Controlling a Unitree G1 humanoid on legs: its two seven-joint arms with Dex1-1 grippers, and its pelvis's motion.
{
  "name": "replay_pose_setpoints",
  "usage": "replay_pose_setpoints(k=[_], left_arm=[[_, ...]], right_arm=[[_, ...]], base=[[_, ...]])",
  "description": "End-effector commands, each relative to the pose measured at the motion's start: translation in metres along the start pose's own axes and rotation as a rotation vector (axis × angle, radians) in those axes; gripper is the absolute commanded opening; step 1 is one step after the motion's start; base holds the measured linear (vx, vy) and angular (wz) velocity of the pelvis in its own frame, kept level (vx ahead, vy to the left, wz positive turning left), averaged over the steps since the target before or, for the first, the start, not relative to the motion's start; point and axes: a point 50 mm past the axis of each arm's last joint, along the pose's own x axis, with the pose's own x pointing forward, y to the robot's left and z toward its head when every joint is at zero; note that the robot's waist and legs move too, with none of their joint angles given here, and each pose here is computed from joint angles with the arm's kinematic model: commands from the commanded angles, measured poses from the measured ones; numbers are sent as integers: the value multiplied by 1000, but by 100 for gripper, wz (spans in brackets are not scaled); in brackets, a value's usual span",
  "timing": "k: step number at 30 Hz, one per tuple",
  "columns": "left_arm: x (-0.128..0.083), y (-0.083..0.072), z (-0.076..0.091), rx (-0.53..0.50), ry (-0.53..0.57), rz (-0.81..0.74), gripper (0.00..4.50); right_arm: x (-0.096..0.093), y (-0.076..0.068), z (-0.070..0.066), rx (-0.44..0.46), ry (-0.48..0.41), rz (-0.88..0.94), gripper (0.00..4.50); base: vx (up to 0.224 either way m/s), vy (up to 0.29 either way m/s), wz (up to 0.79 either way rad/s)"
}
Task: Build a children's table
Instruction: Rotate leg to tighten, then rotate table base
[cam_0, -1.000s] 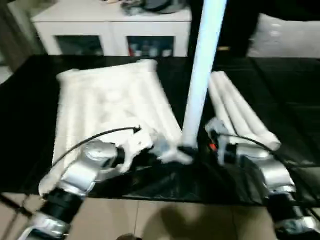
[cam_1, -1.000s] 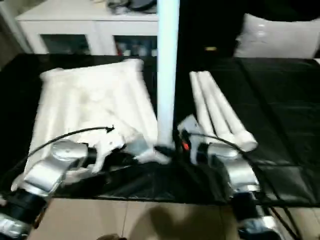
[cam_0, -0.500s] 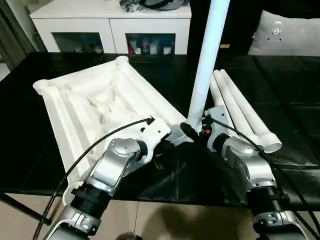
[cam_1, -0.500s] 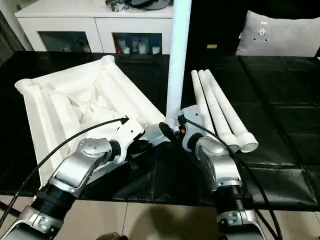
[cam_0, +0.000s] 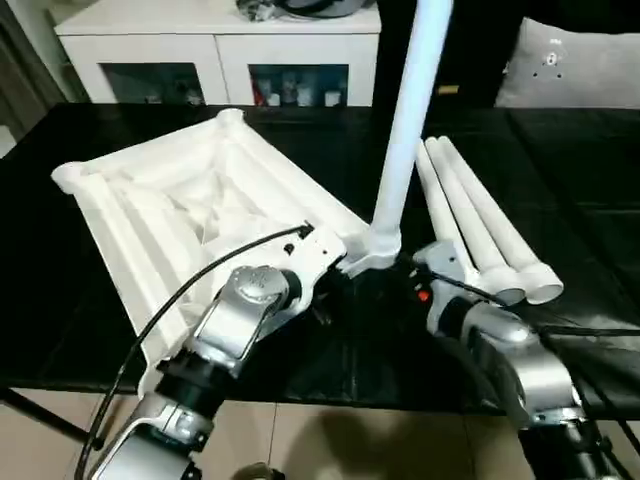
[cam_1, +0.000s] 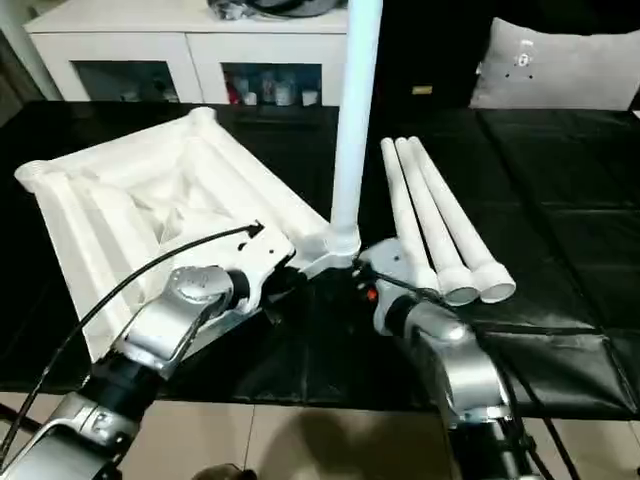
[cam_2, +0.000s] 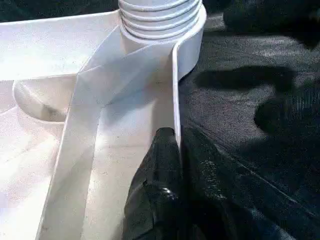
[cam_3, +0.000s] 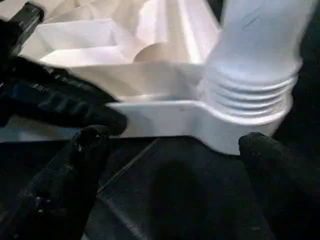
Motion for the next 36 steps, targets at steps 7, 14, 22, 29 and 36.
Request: replay_pose_setpoints(k=[7,14,22,29,36], left_arm=[[-18,21,11,-52,-112,127,81],[-54,52,4,-55,-89,294,81],[-117,92,-16,44,105,555,5],[-168,120,-37,154,348,774,3],[-174,117,-52,142,457,750,3]], right_arm=[[-7,18,1,19,22,78,450],[1,27,-2,9,47,94,450],[22,34,-6,6,97,96,450],[38,40,-7,24,122,89,450],[42,41,-9,55,135,74,450]], base=[[0,0,0],[0,0,0],[0,0,0],[0,0,0],[0,0,0]])
